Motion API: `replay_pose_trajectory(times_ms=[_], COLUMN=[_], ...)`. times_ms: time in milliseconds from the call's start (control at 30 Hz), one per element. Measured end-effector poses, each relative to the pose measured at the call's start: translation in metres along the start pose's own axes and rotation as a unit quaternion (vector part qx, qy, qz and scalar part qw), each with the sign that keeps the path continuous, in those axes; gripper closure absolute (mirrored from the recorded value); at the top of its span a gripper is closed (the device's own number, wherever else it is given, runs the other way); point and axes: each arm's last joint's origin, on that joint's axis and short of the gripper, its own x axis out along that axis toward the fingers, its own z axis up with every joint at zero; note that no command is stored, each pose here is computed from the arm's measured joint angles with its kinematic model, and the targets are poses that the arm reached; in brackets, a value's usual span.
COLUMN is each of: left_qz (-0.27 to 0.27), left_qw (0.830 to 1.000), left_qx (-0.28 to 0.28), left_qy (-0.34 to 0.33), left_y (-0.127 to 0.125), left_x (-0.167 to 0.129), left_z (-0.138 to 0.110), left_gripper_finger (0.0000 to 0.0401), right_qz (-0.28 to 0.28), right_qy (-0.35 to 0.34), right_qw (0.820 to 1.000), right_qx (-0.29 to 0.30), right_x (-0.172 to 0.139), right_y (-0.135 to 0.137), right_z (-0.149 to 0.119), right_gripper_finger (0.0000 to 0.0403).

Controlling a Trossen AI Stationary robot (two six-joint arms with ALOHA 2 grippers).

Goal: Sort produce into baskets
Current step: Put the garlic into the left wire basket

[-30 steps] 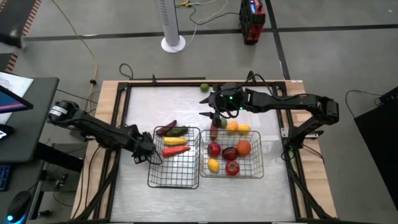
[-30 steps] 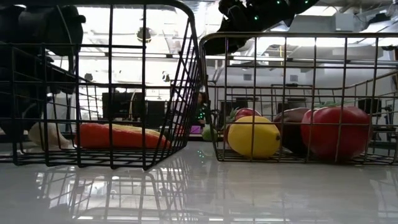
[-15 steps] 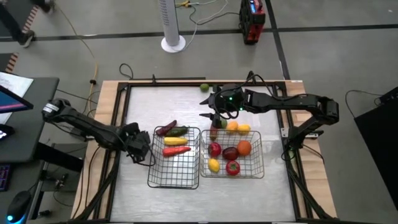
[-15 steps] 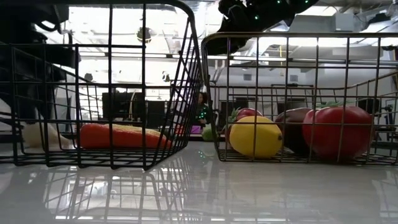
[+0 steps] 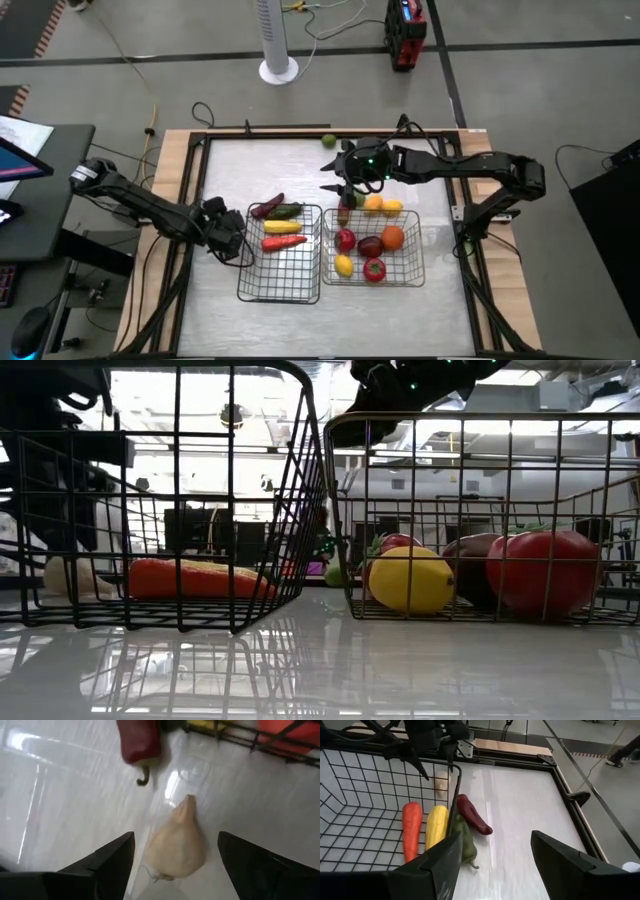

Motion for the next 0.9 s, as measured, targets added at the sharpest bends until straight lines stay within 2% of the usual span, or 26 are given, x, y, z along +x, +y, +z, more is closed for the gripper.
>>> replay_pose_trajectory(times_ms=[200,433,567,700,800,900], left_qz=[-0.024,-0.031,-0.025,-0.028,-0.043,-0.061], left_qw=[0.999,0.999,0.999,0.999,0.997,0.996], left_qx=[-0.003,-0.019,-0.027,-0.037,-0.048,-0.054], left_qy=[0.027,0.027,0.010,0.014,0.030,0.037], left_y=[-0.001,-0.001,-0.002,-0.002,-0.003,-0.005], left_x=[0.018,0.023,0.023,0.023,0.019,0.009], left_z=[-0.014,-0.017,-0.015,-0.015,-0.014,-0.007], left_gripper_finger=[0.0102,0.0113,0.0142,0.0188,0.0219,0.0233], right_qz=[0.006,0.005,0.004,0.004,0.002,-0.001], right_qy=[-0.001,-0.004,-0.004,-0.003,-0.002,-0.001], right_qw=[1.000,1.000,1.000,1.000,1.000,1.000], right_qx=[-0.006,-0.007,-0.007,-0.008,-0.007,-0.005], right_x=[0.000,0.000,0.000,0.000,0.000,0.000], right_y=[0.004,0.004,0.004,0.003,0.002,0.000], right_z=[0.001,0.002,0.001,0.001,0.001,0.000], right_gripper_finger=[0.0137,0.0137,0.0137,0.0137,0.0137,0.0137])
